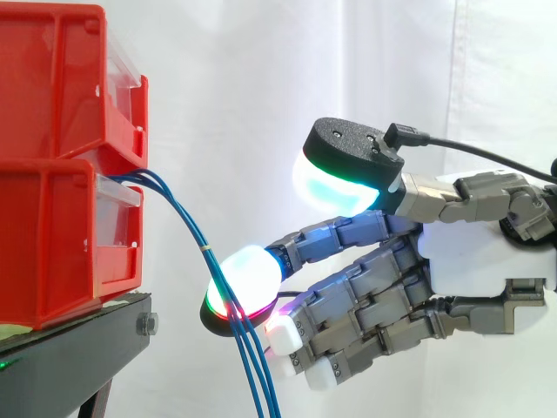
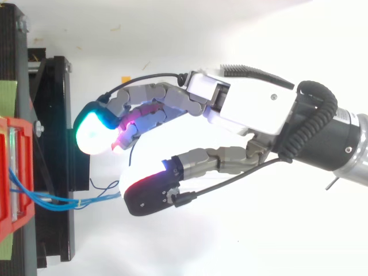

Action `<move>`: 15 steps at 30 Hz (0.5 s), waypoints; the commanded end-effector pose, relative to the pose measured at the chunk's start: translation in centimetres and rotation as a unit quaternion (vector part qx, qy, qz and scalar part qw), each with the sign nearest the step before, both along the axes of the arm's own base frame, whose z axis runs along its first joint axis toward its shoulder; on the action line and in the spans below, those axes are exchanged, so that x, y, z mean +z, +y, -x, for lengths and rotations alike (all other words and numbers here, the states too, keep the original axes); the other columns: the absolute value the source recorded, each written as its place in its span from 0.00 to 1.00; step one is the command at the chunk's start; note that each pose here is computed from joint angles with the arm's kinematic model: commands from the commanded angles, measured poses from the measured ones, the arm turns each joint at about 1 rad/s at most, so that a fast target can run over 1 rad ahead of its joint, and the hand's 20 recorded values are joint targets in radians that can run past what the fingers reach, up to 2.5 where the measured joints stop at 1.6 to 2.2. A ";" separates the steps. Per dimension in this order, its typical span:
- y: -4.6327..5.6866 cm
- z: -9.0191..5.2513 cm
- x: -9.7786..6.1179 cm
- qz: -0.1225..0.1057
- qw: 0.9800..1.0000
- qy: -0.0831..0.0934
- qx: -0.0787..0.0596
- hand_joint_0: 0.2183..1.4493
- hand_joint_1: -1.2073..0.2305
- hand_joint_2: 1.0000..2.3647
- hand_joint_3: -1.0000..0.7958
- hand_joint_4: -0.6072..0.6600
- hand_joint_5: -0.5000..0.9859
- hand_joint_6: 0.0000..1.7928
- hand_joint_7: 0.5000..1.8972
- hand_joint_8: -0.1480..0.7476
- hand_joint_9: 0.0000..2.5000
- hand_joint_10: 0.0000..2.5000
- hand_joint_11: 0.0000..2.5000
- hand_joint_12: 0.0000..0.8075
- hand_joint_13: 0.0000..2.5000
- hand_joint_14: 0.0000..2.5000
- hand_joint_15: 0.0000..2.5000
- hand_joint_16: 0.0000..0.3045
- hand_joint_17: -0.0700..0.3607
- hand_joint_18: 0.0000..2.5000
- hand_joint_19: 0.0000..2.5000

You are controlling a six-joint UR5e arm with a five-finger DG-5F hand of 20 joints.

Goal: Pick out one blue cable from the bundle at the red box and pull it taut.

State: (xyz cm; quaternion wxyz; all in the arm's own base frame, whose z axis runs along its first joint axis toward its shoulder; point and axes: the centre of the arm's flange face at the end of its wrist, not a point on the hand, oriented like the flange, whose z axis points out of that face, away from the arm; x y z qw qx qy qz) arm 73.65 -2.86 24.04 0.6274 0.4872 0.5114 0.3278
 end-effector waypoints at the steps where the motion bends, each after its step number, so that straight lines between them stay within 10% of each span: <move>1: 0.1 -0.4 -1.6 -0.003 1.000 0.003 0.002 0.23 0.44 0.00 0.28 0.61 0.22 0.28 0.19 0.45 0.29 0.01 0.18 0.36 0.22 0.00 0.10 0.15 0.40 0.17 0.18; 5: 0.4 -1.9 -4.0 -0.018 1.000 -0.017 0.009 0.23 0.44 0.00 0.28 0.61 0.22 0.28 0.19 0.46 0.29 0.01 0.18 0.36 0.22 0.01 0.11 0.15 0.40 0.17 0.18; 15: 2.0 -2.8 -3.0 -0.029 0.998 -0.050 0.039 0.22 0.40 0.00 0.28 0.63 0.23 0.28 0.21 0.46 0.30 0.01 0.19 0.37 0.22 0.00 0.11 0.15 0.41 0.18 0.19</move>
